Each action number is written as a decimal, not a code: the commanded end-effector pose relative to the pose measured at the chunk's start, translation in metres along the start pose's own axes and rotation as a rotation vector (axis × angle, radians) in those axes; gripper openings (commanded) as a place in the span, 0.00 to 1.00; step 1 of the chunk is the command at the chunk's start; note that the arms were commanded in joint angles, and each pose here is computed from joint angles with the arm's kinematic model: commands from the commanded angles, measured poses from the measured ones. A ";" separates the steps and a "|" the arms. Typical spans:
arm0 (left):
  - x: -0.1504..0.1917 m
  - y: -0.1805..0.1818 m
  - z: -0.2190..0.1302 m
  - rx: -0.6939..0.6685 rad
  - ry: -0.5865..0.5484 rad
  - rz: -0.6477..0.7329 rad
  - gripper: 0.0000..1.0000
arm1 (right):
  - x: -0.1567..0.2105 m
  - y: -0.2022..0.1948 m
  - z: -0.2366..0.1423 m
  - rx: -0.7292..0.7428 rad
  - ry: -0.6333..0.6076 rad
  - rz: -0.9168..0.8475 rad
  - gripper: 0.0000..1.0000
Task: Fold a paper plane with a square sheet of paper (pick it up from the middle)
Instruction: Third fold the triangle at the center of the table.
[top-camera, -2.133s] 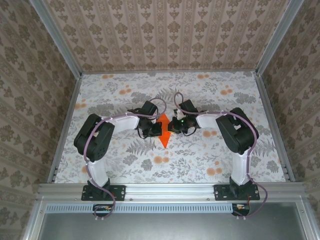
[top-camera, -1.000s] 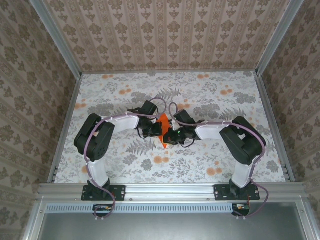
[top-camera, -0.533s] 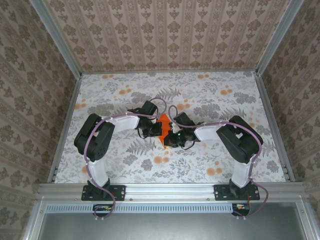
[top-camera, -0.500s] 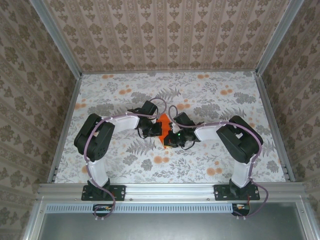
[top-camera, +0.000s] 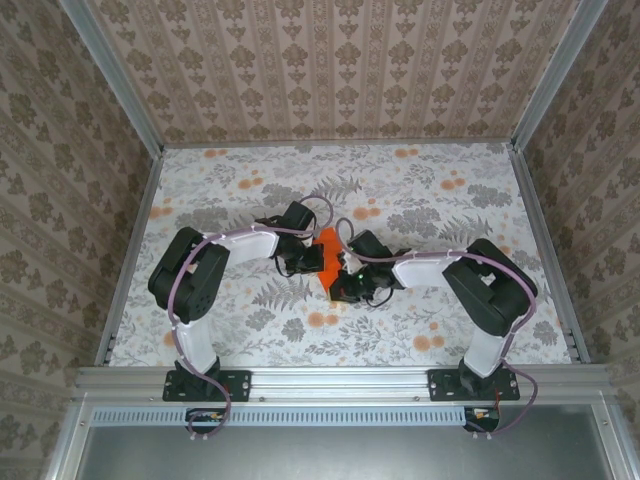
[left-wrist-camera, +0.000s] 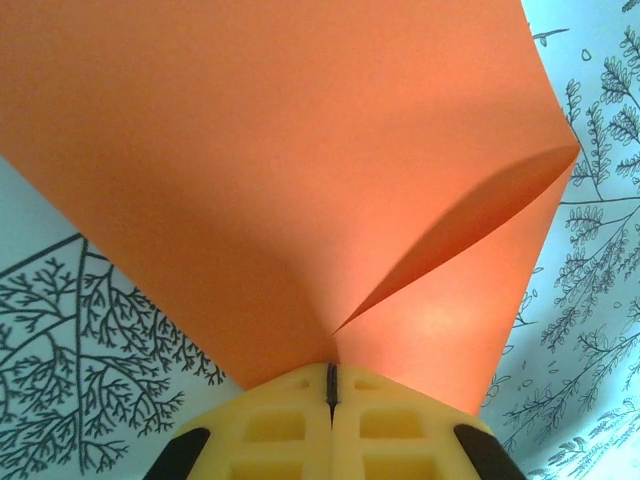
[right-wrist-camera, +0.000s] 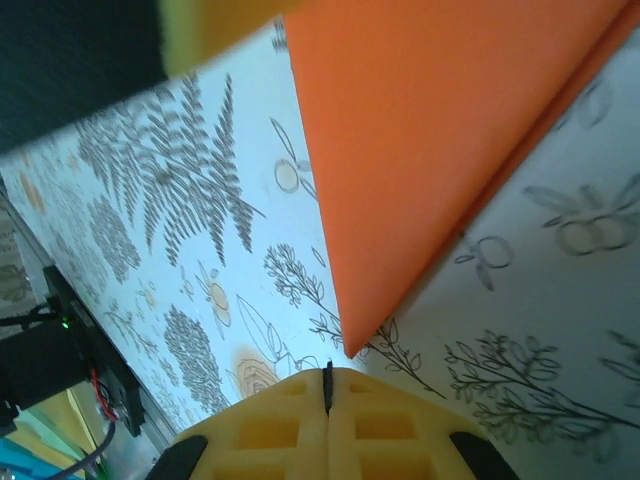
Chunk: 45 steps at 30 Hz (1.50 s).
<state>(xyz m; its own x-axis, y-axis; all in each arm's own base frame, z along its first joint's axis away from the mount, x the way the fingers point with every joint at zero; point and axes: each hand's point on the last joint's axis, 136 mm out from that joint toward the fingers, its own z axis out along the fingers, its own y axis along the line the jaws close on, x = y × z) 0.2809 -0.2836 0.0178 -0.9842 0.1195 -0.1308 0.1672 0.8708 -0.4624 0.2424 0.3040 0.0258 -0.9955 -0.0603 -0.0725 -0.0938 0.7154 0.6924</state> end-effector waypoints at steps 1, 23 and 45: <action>0.011 0.034 0.015 -0.113 0.042 0.024 0.00 | -0.037 -0.006 -0.025 0.034 -0.127 0.020 0.01; -0.020 -0.002 -0.021 0.037 -0.085 0.125 0.03 | -0.079 -0.057 -0.004 0.176 -0.151 0.175 0.00; 0.039 -0.046 0.002 0.236 -0.052 -0.086 0.00 | -0.068 -0.074 -0.015 0.199 -0.248 0.355 0.01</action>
<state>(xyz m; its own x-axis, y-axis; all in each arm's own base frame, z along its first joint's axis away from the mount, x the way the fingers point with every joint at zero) 0.2395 -0.3135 0.0370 -0.9843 0.0348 -0.1728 0.1389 0.7568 -0.6388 0.3263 0.2627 0.0158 -0.9440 0.3231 -0.0672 0.2092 0.7434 0.6353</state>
